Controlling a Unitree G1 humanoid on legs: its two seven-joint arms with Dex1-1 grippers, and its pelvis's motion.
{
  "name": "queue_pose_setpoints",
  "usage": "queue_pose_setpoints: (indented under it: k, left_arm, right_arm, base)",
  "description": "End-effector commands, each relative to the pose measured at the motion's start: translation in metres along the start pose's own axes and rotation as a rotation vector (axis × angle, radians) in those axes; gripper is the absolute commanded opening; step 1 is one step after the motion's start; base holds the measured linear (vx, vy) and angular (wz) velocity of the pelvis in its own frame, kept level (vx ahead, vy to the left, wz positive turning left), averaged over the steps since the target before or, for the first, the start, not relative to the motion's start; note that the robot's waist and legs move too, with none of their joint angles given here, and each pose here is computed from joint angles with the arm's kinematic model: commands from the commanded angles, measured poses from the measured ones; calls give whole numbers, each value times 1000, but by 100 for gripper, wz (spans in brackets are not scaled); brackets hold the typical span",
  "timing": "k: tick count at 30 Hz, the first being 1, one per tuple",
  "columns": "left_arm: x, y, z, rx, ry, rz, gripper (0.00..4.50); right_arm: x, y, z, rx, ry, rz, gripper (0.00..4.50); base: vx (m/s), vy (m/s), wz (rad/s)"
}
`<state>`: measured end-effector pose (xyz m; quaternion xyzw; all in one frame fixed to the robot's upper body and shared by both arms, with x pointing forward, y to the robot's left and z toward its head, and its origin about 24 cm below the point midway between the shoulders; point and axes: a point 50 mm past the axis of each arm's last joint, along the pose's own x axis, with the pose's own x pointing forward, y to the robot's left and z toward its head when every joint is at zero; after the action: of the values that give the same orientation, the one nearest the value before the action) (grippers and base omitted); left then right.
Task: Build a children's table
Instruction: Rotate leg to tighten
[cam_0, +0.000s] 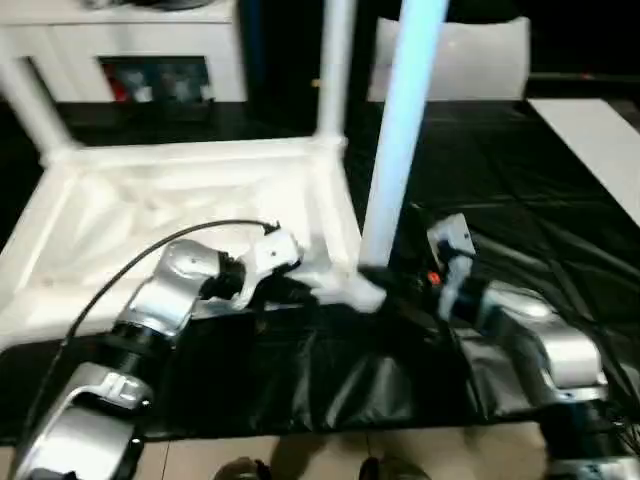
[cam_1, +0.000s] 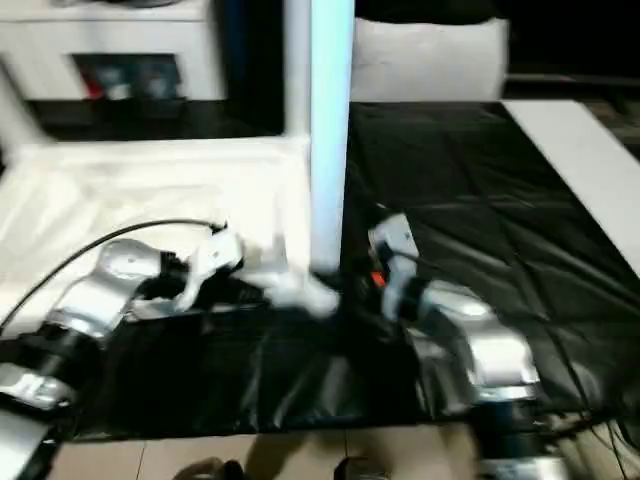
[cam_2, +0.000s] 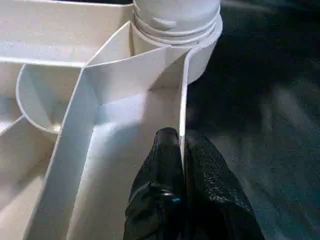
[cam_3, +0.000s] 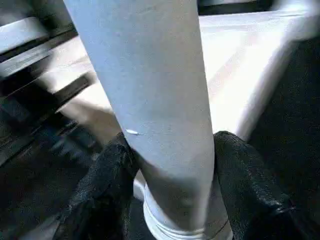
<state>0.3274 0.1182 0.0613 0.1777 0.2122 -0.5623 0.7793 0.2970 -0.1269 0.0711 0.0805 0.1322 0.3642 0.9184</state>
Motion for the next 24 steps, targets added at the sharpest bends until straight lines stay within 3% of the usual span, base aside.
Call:
queue_pose_setpoints:
  k: [1,5,9,10,11,15,21,23,24]
  left_arm:
    - [32,-7,25,-9,-71,50,0]
    - [41,-2,38,-40,-78,140,0]
    - [47,-2,46,-42,-77,185,0]
    - [49,-3,48,-36,-77,186,0]
    - [50,-4,48,-34,-78,185,0]
    - [50,-6,46,-31,-80,180,0]
    - [43,-8,36,-3,-53,133,0]
    - [35,-7,27,17,-35,111,0]
    - [35,-7,27,17,-35,111,0]
  right_arm:
    - [40,54,-3,81,21,177,201]
    - [58,58,-1,132,27,-11,201]
    - [67,57,2,126,7,-169,201]
    - [68,55,6,118,-26,-213,257]
    - [68,54,7,111,-39,-224,270]
    - [64,52,13,93,-73,-239,292]
    - [47,37,15,0,-101,-244,350]
    - [28,25,18,-31,-119,-203,364]
    - [28,25,18,-31,-119,-203,381]
  base:
    - [0,0,0]
    - [0,0,0]
    - [0,0,0]
    - [0,0,0]
    - [0,0,0]
    - [0,0,0]
    - [0,0,0]
    - [0,0,0]
    - [0,0,0]
